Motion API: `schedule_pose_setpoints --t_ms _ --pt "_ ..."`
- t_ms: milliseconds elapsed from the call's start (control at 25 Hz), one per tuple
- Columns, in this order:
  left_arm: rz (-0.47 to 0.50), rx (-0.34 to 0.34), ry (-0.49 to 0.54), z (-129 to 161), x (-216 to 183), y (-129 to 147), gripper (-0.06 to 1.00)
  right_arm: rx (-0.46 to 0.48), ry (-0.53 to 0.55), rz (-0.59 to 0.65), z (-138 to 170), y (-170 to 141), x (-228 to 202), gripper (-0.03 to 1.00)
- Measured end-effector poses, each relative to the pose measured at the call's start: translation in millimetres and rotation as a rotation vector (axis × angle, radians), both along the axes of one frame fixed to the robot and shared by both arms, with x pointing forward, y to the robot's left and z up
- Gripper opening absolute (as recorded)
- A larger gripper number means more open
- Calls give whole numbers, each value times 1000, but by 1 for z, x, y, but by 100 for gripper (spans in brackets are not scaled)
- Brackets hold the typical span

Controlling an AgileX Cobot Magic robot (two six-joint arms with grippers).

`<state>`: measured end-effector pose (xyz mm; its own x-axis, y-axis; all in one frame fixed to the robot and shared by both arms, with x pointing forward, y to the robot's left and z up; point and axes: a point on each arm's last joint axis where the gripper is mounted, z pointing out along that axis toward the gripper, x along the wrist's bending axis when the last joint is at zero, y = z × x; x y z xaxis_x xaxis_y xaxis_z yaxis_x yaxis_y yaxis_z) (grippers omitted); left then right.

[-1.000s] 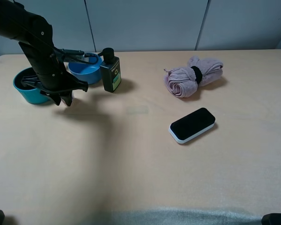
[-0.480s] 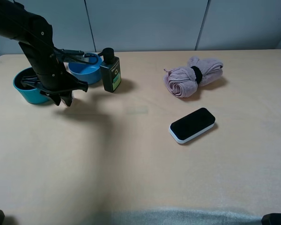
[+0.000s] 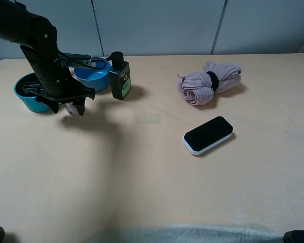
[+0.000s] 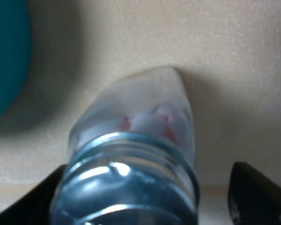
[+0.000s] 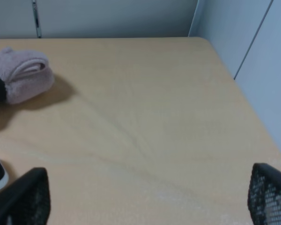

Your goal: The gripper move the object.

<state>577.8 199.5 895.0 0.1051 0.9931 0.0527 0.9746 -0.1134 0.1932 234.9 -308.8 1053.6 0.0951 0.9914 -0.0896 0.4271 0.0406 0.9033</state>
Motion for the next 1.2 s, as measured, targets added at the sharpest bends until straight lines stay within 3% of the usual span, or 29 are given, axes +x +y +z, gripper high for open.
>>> schedule_pose_setpoints --t_ms 720,1200 --pt "5 12 24 2 -3 1 76 0 0 0 0 0 0 64" --pt "12 8 -22 42 -11 5 76 0 0 0 0 0 0 64"
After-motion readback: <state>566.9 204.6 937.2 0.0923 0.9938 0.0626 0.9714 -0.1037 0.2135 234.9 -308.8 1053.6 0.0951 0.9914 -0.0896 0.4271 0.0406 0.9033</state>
